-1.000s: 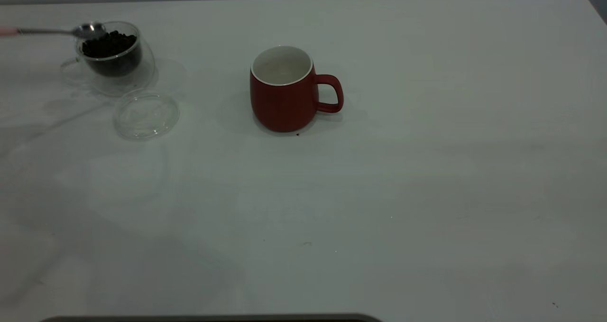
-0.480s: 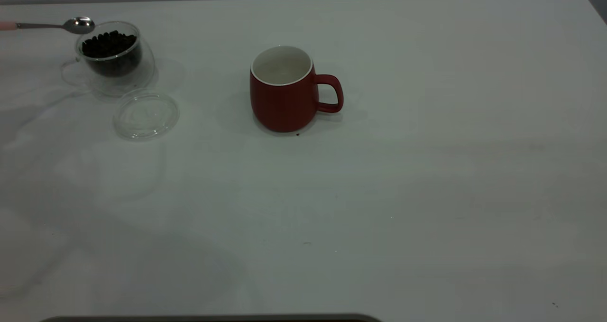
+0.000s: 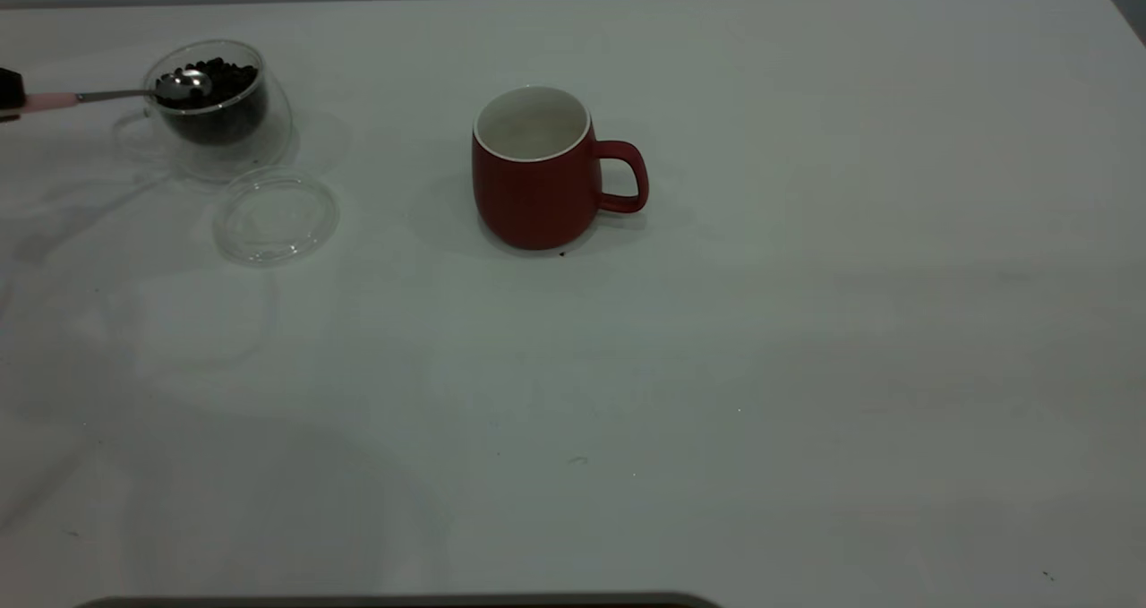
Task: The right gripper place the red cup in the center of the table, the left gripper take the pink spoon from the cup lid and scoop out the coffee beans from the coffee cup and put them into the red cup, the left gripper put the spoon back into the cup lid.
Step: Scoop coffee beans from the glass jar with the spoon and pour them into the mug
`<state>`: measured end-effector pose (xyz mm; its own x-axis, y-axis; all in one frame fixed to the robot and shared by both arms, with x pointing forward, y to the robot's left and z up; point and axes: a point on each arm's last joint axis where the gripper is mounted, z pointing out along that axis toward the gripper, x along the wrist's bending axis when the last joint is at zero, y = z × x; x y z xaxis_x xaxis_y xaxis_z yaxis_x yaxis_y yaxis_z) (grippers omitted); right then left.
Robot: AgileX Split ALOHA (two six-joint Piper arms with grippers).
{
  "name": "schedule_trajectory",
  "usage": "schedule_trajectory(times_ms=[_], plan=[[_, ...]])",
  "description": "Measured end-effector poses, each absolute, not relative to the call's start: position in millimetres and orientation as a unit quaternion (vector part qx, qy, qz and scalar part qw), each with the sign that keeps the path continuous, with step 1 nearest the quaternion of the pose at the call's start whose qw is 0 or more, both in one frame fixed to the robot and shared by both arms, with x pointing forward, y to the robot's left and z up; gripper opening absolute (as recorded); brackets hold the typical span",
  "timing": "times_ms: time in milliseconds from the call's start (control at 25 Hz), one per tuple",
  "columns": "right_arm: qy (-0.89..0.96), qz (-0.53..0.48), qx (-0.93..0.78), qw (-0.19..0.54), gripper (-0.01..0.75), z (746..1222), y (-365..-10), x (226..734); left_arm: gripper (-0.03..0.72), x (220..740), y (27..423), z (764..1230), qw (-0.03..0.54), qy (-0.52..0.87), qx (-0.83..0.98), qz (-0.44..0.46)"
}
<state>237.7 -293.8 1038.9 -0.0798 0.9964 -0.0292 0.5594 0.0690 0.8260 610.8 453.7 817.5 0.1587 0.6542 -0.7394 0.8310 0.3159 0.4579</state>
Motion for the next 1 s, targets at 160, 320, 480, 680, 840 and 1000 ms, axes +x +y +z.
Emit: schedule_trajectory(times_ms=[160, 320, 480, 680, 840, 1000], plan=[[0.654, 0.335, 0.595, 0.326, 0.591, 1038.9, -293.8, 237.7, 0.124, 609.9, 452.3, 814.8, 0.496, 0.657, 0.556, -0.113], [0.654, 0.335, 0.595, 0.326, 0.591, 1038.9, -293.8, 237.7, 0.124, 609.6, 451.7, 814.5, 0.494, 0.672, 0.535, -0.132], [0.654, 0.335, 0.595, 0.326, 0.591, 1038.9, -293.8, 237.7, 0.124, 609.2, 450.7, 815.7, 0.495, 0.681, 0.518, -0.150], [0.654, 0.335, 0.595, 0.326, 0.591, 1038.9, -293.8, 237.7, 0.124, 609.1, 450.4, 816.0, 0.491, 0.694, 0.499, -0.166], [0.654, 0.335, 0.595, 0.326, 0.591, 1038.9, -293.8, 237.7, 0.124, 609.0, 450.4, 816.1, 0.489, 0.701, 0.489, -0.174], [0.654, 0.335, 0.595, 0.326, 0.591, 1038.9, -293.8, 237.7, 0.124, 609.0, 450.4, 816.1, 0.485, 0.711, 0.474, -0.184]])
